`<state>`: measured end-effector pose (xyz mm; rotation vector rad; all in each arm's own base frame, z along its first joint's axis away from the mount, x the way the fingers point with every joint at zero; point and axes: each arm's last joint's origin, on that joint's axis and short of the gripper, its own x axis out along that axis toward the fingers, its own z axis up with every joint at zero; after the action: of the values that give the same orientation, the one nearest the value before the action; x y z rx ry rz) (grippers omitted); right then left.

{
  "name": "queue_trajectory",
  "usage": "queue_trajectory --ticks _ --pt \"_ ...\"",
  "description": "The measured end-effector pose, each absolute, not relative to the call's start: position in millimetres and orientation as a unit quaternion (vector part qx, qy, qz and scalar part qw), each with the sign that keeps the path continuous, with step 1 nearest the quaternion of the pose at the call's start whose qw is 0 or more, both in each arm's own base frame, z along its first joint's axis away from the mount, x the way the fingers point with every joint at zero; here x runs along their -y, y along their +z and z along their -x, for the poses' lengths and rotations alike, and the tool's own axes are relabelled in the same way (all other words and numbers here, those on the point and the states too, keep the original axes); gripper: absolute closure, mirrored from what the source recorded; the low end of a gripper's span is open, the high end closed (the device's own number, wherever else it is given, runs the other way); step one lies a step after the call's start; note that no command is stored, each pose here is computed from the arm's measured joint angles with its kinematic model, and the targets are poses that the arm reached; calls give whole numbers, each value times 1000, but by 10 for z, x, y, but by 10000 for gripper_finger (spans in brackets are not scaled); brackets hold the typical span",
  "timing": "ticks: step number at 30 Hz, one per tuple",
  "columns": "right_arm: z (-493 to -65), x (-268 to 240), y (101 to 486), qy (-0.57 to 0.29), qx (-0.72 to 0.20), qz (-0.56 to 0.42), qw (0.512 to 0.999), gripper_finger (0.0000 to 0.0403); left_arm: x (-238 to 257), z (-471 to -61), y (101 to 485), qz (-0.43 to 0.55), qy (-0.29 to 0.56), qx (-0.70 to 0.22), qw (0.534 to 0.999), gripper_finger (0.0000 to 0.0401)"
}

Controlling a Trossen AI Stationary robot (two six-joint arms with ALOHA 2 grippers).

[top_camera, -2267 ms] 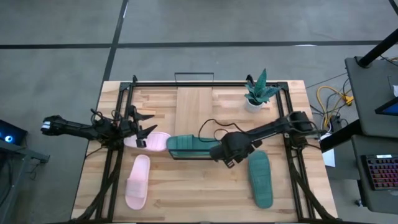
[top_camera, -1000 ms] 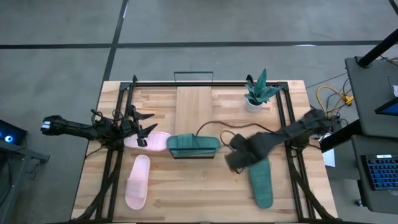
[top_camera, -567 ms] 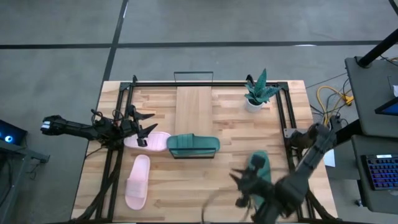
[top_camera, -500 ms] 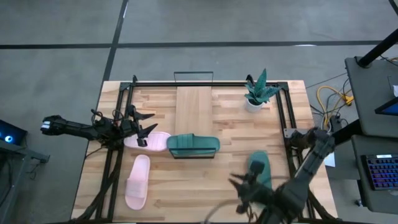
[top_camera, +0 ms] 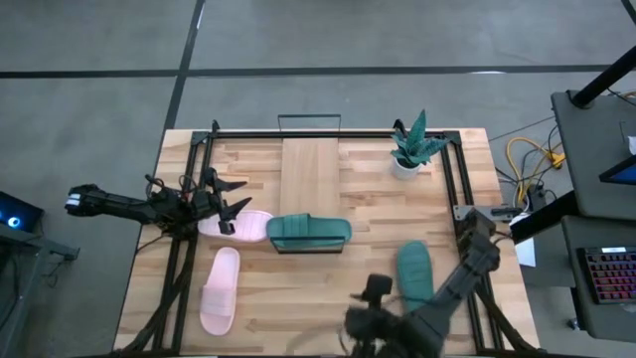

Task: Pick and place slides into the shelf
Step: Put the green slipper on the shelf

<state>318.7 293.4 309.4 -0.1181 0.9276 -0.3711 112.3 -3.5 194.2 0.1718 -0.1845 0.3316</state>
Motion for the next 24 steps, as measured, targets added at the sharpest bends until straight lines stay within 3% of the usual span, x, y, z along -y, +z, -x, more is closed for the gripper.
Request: queue_trajectory --ticks 4,7,18,24 --pt "-3215 -2731 2971 -200 -568 -98 793 177 34 -1120 1945 -84 165 93 978 205" --pt "-3248 -2644 2849 -233 -610 -165 739 173 35 -1121 1945 -84 164 93 978 205" --pt "-3117 -2547 2299 -352 -718 -264 540 204 35 -1124 1941 -59 162 95 980 205" --pt "-3054 -2498 2119 -419 -708 -275 498 213 36 -1129 1936 -60 162 93 981 205"
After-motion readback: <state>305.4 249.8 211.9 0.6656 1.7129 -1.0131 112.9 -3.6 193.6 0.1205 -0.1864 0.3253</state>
